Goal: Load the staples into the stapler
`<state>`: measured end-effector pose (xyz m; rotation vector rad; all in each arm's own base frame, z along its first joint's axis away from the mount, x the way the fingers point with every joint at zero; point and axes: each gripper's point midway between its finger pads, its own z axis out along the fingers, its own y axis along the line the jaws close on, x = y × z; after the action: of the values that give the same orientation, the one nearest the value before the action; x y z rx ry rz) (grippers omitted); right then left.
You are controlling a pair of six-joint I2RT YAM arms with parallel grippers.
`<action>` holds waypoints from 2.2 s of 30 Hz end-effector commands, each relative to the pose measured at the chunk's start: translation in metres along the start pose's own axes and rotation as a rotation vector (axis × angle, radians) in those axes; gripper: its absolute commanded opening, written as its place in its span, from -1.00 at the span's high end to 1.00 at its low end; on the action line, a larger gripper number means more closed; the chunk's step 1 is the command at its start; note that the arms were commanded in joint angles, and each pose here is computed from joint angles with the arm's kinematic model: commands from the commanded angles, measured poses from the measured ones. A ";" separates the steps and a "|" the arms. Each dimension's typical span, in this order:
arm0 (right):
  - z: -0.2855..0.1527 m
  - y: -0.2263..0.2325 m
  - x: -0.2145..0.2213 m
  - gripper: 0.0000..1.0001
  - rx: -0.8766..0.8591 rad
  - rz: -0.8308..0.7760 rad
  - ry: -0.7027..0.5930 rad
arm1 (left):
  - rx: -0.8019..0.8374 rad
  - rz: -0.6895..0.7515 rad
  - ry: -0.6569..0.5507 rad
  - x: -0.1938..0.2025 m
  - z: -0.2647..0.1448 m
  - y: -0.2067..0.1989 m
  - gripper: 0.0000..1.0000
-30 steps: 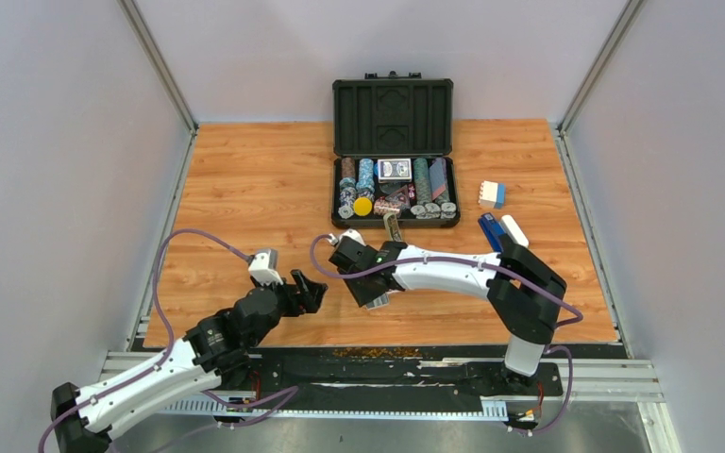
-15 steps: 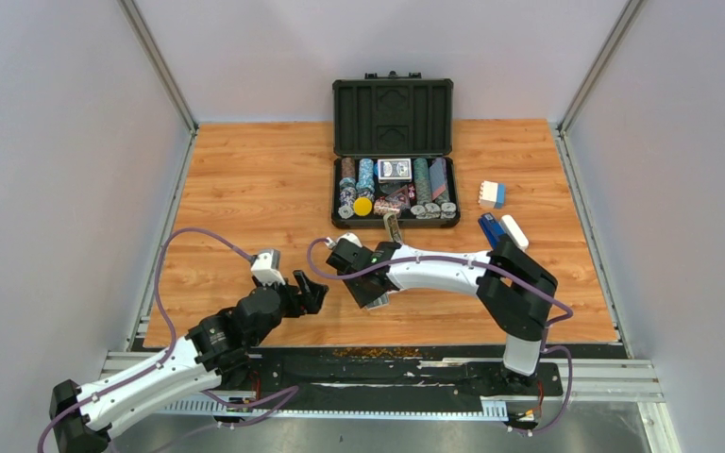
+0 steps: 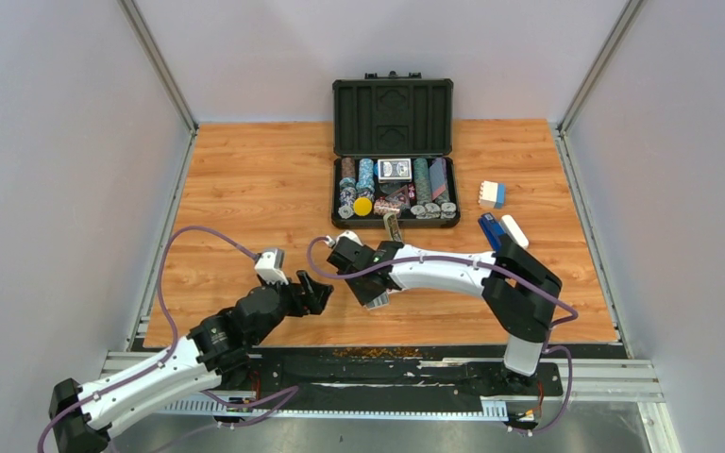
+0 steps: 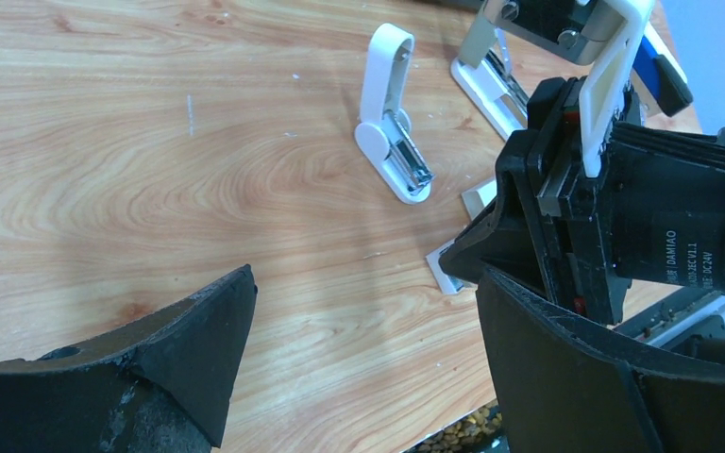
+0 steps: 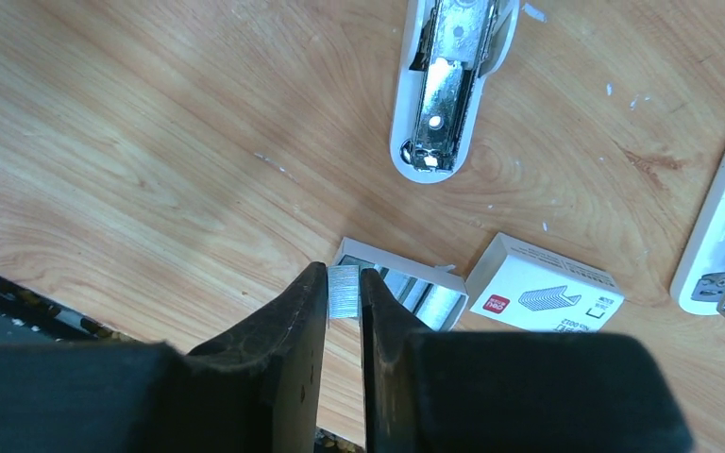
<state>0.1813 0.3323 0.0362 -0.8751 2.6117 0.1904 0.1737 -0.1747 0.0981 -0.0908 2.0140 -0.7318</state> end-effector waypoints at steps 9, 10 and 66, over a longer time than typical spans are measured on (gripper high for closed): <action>-0.055 0.002 -0.036 0.64 -0.129 0.048 -0.265 | 0.144 -0.019 -0.053 -0.014 0.004 -0.033 -0.95; -0.059 0.000 -0.039 0.65 -0.139 0.053 -0.294 | 0.147 -0.034 -0.052 -0.014 0.003 -0.034 -0.97; -0.223 -0.035 -0.071 0.58 -0.278 -0.117 -1.312 | 0.557 -0.909 0.232 -0.086 0.018 -0.202 -0.53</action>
<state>0.1872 0.2867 0.2534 -0.6455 1.3750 0.7587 0.1937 -0.3144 0.2497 -0.6231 1.9033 -1.8186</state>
